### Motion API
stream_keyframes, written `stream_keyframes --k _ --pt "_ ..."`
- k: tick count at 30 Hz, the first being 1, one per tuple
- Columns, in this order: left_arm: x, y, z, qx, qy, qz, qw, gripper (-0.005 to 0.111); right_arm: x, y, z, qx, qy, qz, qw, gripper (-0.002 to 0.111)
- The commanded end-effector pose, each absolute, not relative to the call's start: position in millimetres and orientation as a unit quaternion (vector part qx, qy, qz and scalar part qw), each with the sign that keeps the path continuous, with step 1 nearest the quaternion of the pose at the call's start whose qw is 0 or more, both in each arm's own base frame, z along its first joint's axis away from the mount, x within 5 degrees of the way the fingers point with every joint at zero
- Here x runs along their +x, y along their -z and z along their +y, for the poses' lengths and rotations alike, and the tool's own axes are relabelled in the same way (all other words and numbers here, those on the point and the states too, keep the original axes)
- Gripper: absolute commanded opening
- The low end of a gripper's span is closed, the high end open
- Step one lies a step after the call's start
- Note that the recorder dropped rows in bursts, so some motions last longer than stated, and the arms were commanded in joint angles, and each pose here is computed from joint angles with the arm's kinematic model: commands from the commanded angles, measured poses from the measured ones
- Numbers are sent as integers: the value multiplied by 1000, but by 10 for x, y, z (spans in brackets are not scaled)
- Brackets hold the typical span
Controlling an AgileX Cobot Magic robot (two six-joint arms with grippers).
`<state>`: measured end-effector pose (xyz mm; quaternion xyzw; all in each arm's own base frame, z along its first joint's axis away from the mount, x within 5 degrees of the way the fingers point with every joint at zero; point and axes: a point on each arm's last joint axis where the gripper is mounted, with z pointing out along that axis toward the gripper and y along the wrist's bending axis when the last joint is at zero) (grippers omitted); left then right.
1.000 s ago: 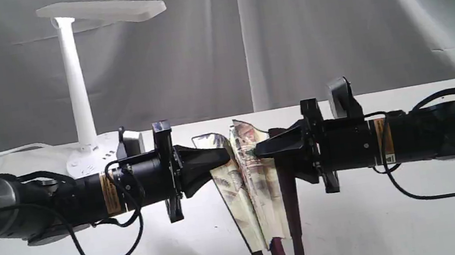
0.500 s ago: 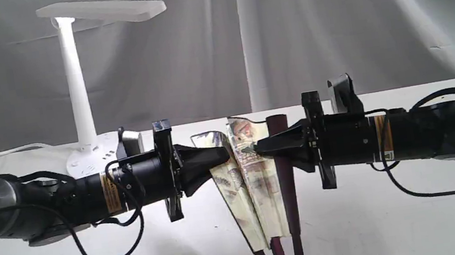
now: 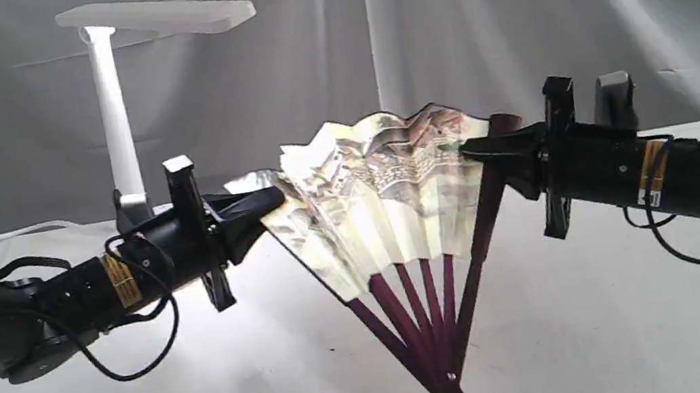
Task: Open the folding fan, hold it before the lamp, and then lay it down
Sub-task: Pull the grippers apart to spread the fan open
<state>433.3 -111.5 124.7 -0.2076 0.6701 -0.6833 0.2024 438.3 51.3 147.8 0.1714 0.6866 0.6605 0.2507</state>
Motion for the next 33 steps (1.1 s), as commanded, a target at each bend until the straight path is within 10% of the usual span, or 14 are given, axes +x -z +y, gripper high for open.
stream_keyframes --k 1,33 --pt "4423 -1343 -873 -249 701 629 227 0 4453 -1458 424 204 -637 690 277 0" --pt "4465 -1303 -15 -287 667 629 278 0 4573 -1048 -200 365 -647 586 322 0"
